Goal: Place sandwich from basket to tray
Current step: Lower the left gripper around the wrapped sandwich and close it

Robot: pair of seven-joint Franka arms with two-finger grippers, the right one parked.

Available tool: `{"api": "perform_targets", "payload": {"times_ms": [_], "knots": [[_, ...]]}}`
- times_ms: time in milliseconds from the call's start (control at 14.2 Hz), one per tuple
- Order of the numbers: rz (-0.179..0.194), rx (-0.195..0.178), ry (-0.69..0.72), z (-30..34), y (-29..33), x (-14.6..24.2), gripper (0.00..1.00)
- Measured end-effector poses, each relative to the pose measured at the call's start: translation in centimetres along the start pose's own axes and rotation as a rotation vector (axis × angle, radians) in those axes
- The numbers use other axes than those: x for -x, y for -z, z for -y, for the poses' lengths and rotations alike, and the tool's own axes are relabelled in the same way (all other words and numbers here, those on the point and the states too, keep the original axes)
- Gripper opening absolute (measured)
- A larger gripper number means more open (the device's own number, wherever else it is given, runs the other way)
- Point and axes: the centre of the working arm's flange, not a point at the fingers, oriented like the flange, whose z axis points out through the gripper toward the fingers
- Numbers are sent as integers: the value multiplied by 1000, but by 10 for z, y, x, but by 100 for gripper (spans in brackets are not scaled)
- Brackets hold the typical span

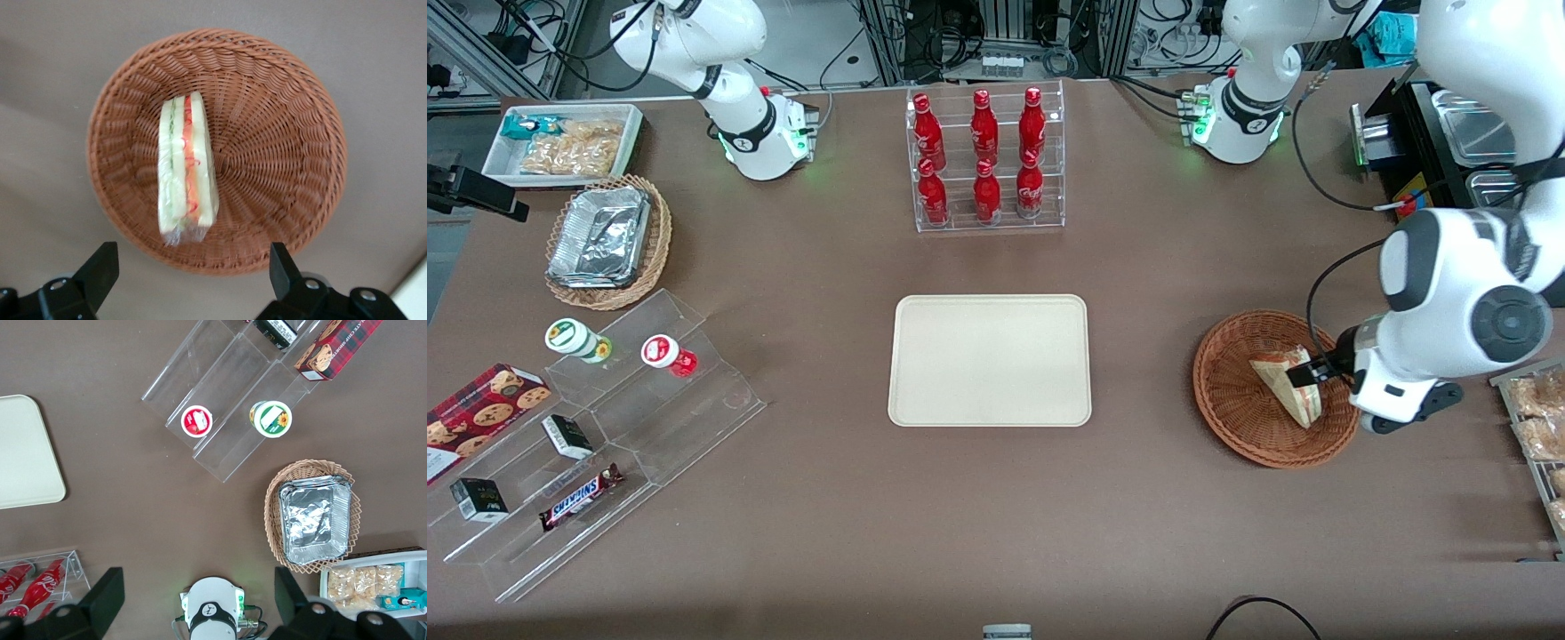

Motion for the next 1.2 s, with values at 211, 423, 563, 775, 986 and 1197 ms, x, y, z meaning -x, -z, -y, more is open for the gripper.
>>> {"api": "perform_targets", "payload": {"times_ms": [211, 423, 563, 775, 986, 1197], "knots": [[-40, 24, 37, 10, -46, 3, 100], [-51, 30, 56, 23, -75, 6, 100], [-45, 26, 71, 30, -80, 5, 100], [-59, 44, 144, 36, -86, 0, 100], [-73, 67, 255, 31, -107, -5, 100], [-51, 60, 280, 29, -126, -6, 96]]}}
